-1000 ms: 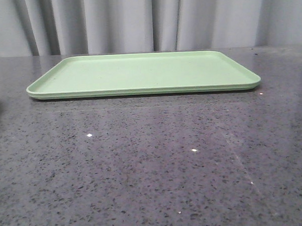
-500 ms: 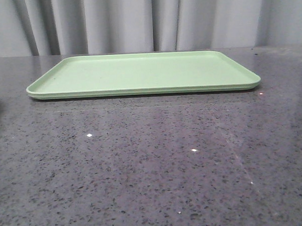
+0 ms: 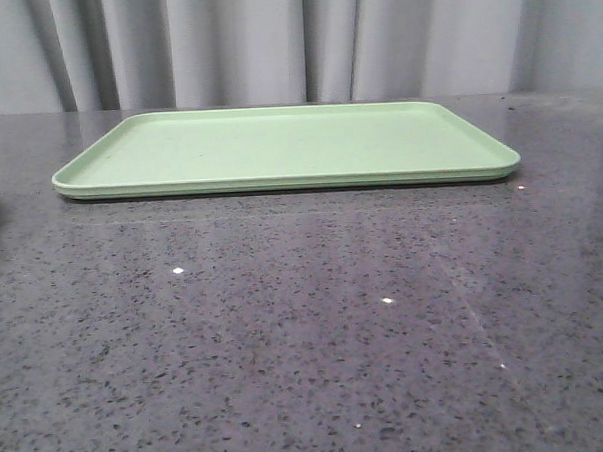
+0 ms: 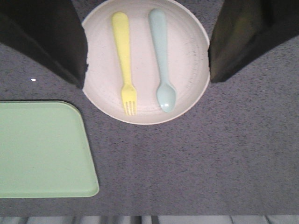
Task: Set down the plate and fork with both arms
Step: 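Open the left gripper and grasp the cream plate's rim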
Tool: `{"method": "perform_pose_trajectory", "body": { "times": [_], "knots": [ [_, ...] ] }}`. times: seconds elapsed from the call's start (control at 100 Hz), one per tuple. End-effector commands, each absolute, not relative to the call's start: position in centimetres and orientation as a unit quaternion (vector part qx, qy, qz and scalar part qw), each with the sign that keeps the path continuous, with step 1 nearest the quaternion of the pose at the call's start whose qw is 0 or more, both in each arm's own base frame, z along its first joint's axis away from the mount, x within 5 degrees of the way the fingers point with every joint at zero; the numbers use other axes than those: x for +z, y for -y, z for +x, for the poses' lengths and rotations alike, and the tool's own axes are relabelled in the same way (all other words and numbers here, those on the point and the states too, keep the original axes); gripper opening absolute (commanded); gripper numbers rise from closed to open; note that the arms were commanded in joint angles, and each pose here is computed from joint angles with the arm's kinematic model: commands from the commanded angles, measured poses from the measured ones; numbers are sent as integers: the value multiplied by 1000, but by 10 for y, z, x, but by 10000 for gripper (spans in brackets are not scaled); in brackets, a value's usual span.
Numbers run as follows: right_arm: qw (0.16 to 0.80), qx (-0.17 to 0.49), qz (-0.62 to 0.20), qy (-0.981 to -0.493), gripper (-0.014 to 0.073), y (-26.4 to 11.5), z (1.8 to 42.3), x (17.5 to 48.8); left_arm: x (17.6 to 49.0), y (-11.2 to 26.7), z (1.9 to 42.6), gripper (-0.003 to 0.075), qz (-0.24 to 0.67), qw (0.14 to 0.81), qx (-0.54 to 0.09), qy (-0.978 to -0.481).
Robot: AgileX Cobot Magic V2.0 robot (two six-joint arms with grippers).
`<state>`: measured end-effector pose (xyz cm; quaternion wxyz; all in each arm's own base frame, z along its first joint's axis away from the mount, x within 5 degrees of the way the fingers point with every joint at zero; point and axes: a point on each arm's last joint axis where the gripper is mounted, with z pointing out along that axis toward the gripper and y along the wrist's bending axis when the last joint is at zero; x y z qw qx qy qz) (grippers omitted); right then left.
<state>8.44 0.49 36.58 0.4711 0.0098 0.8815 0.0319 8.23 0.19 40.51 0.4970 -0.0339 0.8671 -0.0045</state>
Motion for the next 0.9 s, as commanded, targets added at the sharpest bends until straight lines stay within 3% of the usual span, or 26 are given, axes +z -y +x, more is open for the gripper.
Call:
{"method": "perform_pose_trajectory", "body": {
  "times": [0.0,0.42,0.89],
  "knots": [
    [514,31,7,-857,511,-5,89,381,419,-5,91,512,-40,536,17,-843],
    [514,31,7,-857,511,-5,89,381,398,-9,155,512,-38,468,75,-880],
    [513,31,7,-858,511,-5,89,381,362,-63,201,512,-129,386,71,-911]
  ]
}}
